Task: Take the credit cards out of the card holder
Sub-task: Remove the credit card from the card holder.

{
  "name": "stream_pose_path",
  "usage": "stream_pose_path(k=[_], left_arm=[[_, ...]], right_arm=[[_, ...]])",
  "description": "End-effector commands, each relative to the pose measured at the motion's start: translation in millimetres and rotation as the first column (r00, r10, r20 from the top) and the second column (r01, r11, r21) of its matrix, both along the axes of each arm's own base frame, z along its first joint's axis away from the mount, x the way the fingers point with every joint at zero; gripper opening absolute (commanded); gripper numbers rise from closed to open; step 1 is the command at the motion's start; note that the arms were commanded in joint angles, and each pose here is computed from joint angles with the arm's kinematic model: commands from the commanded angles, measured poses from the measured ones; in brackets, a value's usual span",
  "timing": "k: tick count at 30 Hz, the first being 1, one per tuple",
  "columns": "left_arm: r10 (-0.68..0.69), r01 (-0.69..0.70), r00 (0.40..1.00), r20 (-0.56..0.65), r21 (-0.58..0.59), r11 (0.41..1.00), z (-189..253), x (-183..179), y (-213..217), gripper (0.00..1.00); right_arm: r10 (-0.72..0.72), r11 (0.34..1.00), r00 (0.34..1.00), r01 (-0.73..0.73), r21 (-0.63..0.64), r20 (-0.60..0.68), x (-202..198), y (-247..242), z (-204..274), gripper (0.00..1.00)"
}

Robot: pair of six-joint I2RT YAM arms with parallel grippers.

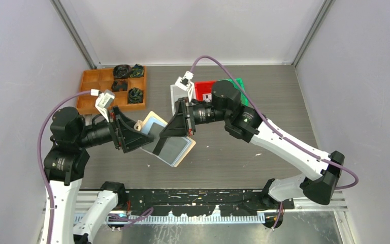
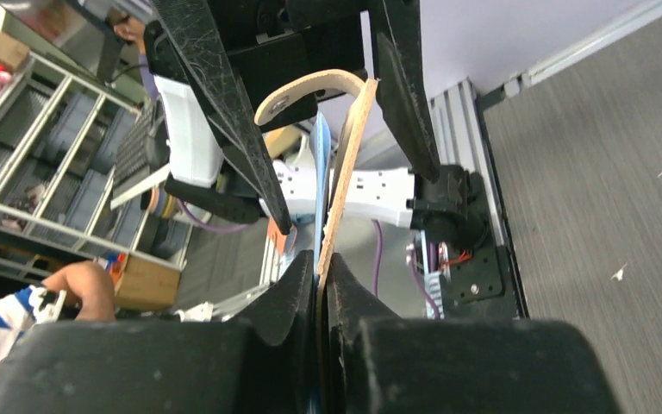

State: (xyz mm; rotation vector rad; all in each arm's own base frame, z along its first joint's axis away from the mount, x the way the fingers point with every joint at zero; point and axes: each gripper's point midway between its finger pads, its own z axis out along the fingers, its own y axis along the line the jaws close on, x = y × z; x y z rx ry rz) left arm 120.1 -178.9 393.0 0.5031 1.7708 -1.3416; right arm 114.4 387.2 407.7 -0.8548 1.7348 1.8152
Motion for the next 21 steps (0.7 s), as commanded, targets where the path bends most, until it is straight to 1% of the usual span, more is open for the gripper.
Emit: stream_pose_path(k=[1,5,10,14,17,18,20,21], left_arm=[[-0.074,0.070,0.994,0.077,0.058,0.996,-9,-19,2,0.65],[-0.133,0.131,0.989,0.057,0.036,0.991,-11,-27,-2,0.53],[-0.199,0.199,0.980,-0.006,0.016,0.980,-27,-32,-4,0.42],[-0.212,0.212,0.977,-0.030,0.011,0.977,-34,-31,-5,0.35],[-0.228,0.228,0.973,-0.037,0.003,0.974,-34,-32,-6,0.26],[-0.237,0.237,0.971,-0.040,0.000,0.972,-34,-33,-6,0.22],[-0.246,0.246,0.968,-0.044,-0.004,0.969,-34,-33,-6,0.11],[-0.247,0.247,0.968,-0.045,-0.004,0.969,-34,-32,-6,0.06]], right_arm=[[0.137,0.989,0.989,-0.134,-0.065,0.048,-18,-7,-1,0.01],[0.155,0.985,0.987,-0.152,-0.085,0.038,-15,-1,-4,0.01],[0.188,0.978,0.982,-0.186,-0.088,0.010,-11,10,-6,0.01],[0.213,0.975,0.977,-0.212,-0.073,0.003,-11,14,-5,0.01],[0.228,0.971,0.974,-0.227,-0.069,0.007,-12,16,-4,0.01],[0.231,0.971,0.973,-0.230,-0.069,0.010,-11,16,-5,0.01],[0.229,0.971,0.973,-0.228,-0.072,0.012,-9,16,-6,0.07],[0.232,0.970,0.973,-0.230,-0.074,0.007,-7,16,-7,0.14]])
